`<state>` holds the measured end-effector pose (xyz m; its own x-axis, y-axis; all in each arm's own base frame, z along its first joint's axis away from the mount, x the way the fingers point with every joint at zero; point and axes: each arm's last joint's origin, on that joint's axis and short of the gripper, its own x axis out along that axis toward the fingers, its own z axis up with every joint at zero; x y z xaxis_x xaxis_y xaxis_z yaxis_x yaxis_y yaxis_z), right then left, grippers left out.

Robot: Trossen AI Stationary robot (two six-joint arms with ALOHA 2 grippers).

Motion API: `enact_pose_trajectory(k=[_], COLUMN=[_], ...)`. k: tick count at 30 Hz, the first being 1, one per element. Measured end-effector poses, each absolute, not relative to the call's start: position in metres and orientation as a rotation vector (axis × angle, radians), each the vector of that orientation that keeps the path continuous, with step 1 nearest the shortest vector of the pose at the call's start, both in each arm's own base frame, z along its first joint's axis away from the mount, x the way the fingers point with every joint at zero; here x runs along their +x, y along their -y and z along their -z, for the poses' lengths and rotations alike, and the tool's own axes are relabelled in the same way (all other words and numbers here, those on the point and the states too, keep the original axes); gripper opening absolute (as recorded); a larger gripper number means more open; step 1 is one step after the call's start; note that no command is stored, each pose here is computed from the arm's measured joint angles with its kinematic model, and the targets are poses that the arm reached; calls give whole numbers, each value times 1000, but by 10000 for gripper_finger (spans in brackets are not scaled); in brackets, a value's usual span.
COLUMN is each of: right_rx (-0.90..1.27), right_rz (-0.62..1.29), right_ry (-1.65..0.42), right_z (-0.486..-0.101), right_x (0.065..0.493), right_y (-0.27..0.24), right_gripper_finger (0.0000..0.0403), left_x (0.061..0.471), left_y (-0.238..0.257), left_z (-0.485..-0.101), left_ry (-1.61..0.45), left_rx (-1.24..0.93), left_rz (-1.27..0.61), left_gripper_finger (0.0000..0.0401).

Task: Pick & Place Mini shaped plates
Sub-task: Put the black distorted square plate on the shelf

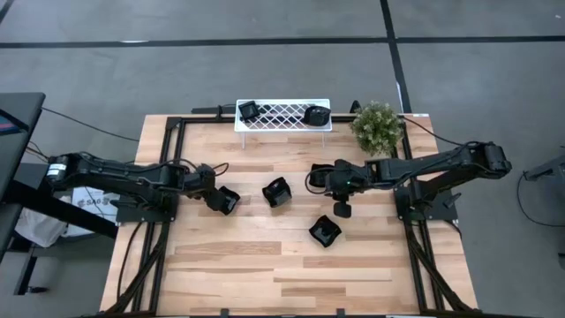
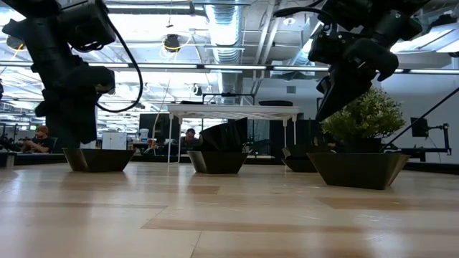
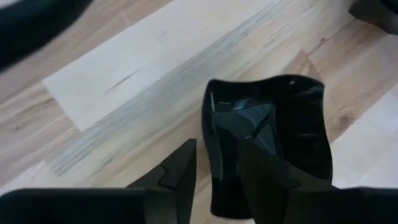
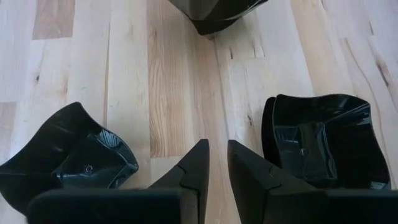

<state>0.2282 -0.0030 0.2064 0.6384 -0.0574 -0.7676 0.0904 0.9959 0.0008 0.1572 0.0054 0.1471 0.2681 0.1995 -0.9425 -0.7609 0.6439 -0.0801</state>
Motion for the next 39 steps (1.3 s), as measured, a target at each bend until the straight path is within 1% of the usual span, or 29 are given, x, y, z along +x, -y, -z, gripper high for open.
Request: enact_pose_trajectory(k=[6,11,22,29,31,33,39], right_rx=[41,41,38,38,38,38,38], right_rz=[84,84,83,83,83,83,83], right_ry=[-870,-871,-871,-871,-871,-871,-871], right_z=[-207,-207,-207,-207,-207,-207,-207], right_x=[228,228,228,228,228,228,228], right_y=[3,3,3,3,3,3,3], right_gripper_finger=[53,53,53,53,53,53,53], left_x=[159,162,168,169,169,169,169], left_y=[-11,-15,-13,-13,-13,-13,-12], left_z=[-144,-137,-123,-125,-126,-128,-128], left_ry=[-1133,-1178,-1261,-1239,-1226,-1219,-1234], left_rx=[-587,-576,-603,-609,-611,-613,-611], left_rz=[-715,-724,-692,-684,-680,-677,-635], left_gripper_finger=[144,156,159,158,150,135,65])
